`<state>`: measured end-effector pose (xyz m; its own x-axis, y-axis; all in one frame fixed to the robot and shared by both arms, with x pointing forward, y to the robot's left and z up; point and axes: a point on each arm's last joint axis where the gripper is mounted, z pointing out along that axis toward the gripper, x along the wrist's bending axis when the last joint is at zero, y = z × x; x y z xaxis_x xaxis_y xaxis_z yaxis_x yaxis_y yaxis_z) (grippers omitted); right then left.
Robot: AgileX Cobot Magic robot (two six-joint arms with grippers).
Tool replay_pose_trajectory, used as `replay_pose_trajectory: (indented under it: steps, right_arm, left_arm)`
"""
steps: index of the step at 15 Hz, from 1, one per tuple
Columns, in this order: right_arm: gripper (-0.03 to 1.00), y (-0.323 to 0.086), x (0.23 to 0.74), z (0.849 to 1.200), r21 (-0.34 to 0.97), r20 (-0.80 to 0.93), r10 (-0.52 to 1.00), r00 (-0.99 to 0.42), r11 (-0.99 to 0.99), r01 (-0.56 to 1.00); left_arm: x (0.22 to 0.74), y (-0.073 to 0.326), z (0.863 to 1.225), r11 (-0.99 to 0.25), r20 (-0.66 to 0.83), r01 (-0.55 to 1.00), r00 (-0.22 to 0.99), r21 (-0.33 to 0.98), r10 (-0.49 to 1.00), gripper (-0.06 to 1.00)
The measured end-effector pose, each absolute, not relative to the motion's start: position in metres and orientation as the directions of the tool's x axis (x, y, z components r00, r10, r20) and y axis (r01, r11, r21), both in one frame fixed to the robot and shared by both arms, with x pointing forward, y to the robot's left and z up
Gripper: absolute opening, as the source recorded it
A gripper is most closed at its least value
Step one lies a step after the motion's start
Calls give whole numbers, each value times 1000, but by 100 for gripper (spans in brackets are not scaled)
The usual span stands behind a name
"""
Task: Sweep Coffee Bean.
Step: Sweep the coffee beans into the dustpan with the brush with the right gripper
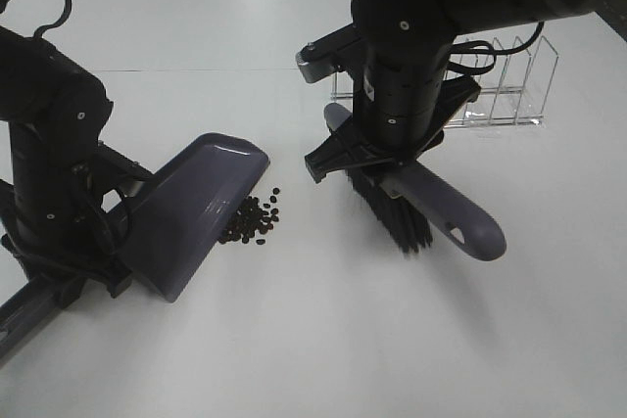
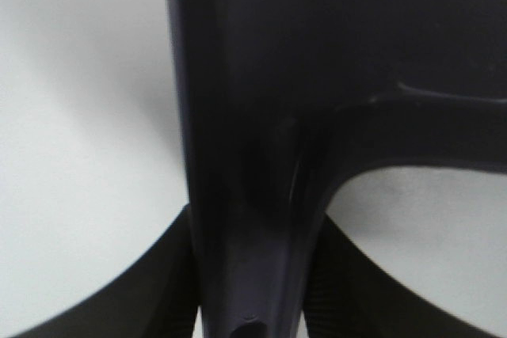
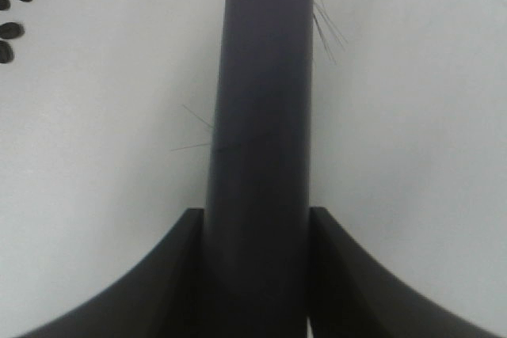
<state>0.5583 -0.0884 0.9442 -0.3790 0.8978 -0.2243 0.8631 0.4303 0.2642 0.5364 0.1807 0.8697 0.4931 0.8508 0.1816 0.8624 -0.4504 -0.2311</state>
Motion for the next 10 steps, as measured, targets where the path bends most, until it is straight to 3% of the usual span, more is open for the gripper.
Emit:
replay_pose_trajectory:
  steps: [10]
  right_arm:
    - [31, -40, 555, 925, 292, 129, 928, -350, 302, 908]
  left_arm:
    - [533, 180, 869, -434, 167, 862, 483, -262, 859, 33]
